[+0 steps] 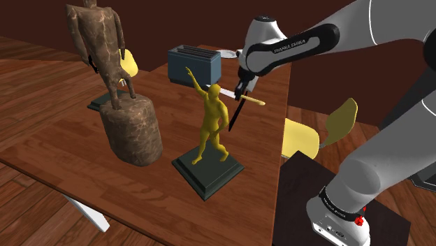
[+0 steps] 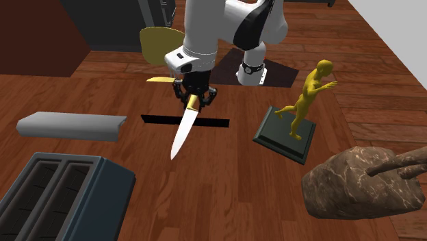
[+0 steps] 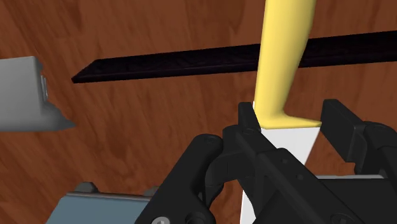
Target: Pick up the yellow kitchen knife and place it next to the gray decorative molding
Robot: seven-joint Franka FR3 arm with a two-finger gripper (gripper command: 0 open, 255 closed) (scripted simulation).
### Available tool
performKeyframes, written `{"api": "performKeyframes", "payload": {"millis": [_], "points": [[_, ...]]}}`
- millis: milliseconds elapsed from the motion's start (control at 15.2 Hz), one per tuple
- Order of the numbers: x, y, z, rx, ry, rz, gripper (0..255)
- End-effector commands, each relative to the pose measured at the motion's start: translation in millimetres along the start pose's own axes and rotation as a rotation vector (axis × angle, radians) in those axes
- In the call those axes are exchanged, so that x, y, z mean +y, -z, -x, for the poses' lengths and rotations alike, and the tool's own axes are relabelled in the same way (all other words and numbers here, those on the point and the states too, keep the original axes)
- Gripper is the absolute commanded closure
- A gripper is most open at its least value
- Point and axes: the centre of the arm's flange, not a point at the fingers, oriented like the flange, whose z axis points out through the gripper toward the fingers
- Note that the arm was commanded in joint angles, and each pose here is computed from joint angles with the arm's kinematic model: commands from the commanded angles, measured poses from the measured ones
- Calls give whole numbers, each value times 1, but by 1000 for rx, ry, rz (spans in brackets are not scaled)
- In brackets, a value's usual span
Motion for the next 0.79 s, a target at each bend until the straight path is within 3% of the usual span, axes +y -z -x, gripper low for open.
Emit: {"api": "performKeyframes", "payload": {"millis": [0, 726], "points": [[23, 1, 12, 0, 2, 0, 255], [147, -5, 87, 0, 2, 0, 255]]}}
